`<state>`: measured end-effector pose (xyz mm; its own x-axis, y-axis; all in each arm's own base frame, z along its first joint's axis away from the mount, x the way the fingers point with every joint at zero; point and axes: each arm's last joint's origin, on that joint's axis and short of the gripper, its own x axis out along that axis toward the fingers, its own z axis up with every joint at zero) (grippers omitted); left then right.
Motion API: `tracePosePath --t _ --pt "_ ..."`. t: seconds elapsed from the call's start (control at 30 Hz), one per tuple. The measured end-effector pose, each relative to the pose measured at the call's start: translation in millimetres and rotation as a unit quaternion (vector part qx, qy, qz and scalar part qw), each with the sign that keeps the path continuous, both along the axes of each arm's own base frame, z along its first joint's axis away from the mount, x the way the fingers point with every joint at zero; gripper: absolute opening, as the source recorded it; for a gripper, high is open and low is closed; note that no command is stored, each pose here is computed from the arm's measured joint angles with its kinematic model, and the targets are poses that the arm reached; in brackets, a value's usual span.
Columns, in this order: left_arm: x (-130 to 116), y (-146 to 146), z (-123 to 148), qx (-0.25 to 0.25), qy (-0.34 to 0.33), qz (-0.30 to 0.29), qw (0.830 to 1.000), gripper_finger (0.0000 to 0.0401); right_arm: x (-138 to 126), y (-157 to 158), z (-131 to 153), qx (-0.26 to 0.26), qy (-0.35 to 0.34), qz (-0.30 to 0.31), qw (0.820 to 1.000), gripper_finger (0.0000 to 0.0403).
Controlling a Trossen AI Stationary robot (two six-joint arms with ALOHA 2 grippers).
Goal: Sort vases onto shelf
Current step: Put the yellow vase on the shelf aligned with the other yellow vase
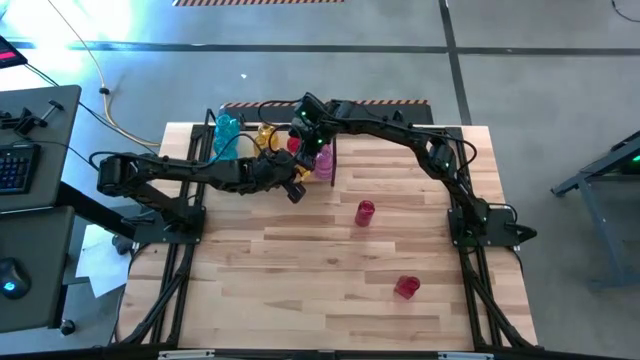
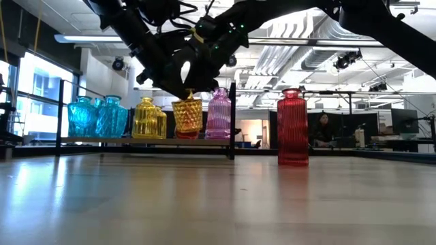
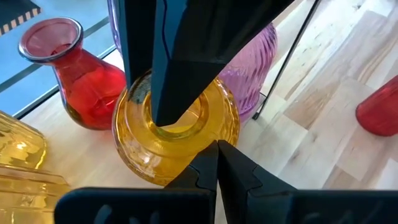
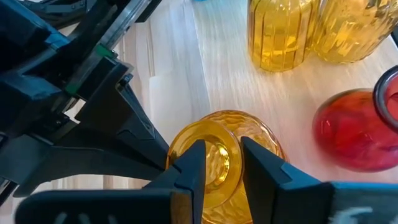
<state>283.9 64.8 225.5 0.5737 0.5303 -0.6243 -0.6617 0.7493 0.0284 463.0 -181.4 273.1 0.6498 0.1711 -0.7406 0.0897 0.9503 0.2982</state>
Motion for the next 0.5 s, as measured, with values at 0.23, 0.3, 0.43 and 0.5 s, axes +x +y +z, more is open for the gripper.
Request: tracePosePath --t 0.23,0.3,0.43,0.5 --pt "-0.3 -0.1 -0.2 -0.002 0.002 -0.001 1.0 0.0 0.1 0.3 0.0 0.002 0.001 -0.002 1.0 0.0071" --pt "-1.0 -0.3 -1.0 -0.007 0.003 0.004 1.0 0.0 1.7 -0.3 -3.0 0.005 0.0 -0.003 1.0 0.0071" --pt "-4.2 -0.8 -4.0 -0.015 0.022 0.009 1.0 0.0 5.2 -1.7 -10.9 0.022 0.001 -0.004 1.0 0.0071" --pt "-5.4 -0.9 -5.1 -0.017 0.03 0.011 0.999 0.0 6.3 -2.1 -12.4 0.022 0.0 -0.005 1.0 0.0071"
